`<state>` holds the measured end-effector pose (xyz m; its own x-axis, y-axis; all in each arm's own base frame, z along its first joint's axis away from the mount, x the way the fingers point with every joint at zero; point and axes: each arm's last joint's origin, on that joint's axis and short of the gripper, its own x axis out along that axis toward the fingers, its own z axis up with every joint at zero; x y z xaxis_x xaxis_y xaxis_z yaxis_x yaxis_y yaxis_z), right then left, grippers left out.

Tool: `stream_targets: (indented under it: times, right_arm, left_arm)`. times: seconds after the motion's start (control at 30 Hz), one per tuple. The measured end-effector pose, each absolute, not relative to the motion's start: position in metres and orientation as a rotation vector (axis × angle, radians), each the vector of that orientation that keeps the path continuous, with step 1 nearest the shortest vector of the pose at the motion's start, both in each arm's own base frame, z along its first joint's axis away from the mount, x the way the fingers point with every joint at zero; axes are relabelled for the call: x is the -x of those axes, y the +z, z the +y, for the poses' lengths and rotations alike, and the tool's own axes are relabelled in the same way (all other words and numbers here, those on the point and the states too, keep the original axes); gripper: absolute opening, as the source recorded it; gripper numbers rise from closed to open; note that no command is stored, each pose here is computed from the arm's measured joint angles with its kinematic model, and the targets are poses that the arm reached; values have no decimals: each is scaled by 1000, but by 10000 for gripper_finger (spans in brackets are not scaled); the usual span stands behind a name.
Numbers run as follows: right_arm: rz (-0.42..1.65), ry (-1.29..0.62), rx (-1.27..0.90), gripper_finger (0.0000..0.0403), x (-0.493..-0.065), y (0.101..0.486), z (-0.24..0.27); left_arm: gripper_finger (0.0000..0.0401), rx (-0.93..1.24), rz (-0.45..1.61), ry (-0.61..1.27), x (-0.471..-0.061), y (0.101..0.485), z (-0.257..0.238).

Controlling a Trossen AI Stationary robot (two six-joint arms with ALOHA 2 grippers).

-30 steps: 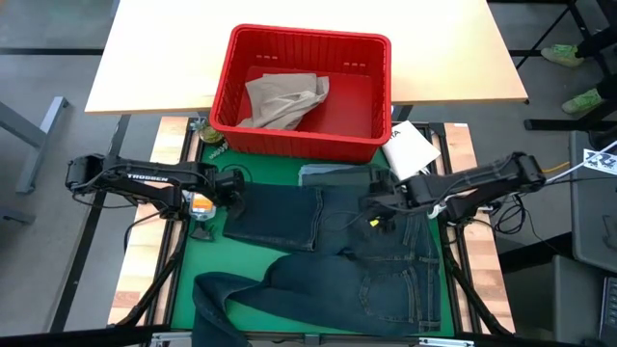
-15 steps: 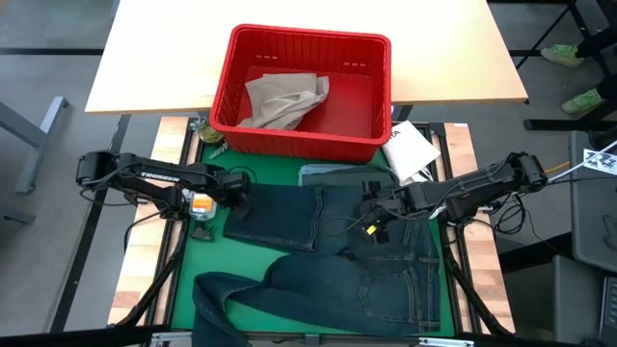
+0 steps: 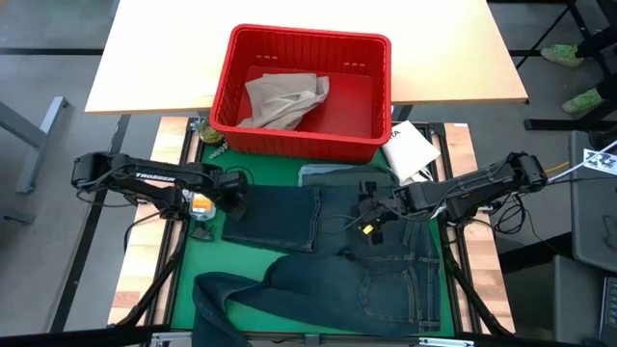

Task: Fold Laundry from Bin
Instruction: Fold the dark blue pants

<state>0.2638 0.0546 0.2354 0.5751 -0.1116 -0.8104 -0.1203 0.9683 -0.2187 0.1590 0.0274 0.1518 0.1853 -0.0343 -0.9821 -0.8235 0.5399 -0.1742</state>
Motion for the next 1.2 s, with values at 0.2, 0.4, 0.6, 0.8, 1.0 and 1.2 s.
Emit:
stream_targets:
  times: [0.2, 0.4, 0.6, 0.8, 1.0, 1.2]
  right_arm:
    - [940, 1, 251, 175, -265, 237, 55]
    - [914, -7, 249, 175, -267, 238, 55]
    - [913, -16, 254, 175, -268, 238, 55]
    - [854, -18, 239, 175, -272, 242, 56]
    - [801, 15, 213, 175, -276, 245, 58]
    - [789, 53, 196, 175, -273, 250, 58]
  left_arm:
    - [4, 816, 1334, 742, -142, 181, 26]
    - [2, 769, 1223, 781, -132, 221, 26]
    - [1, 691, 1171, 906, -116, 263, 28]
    - [1, 694, 1083, 937, -111, 296, 31]
    - [1, 743, 937, 892, -114, 326, 34]
    - [0, 840, 758, 717, -130, 343, 34]
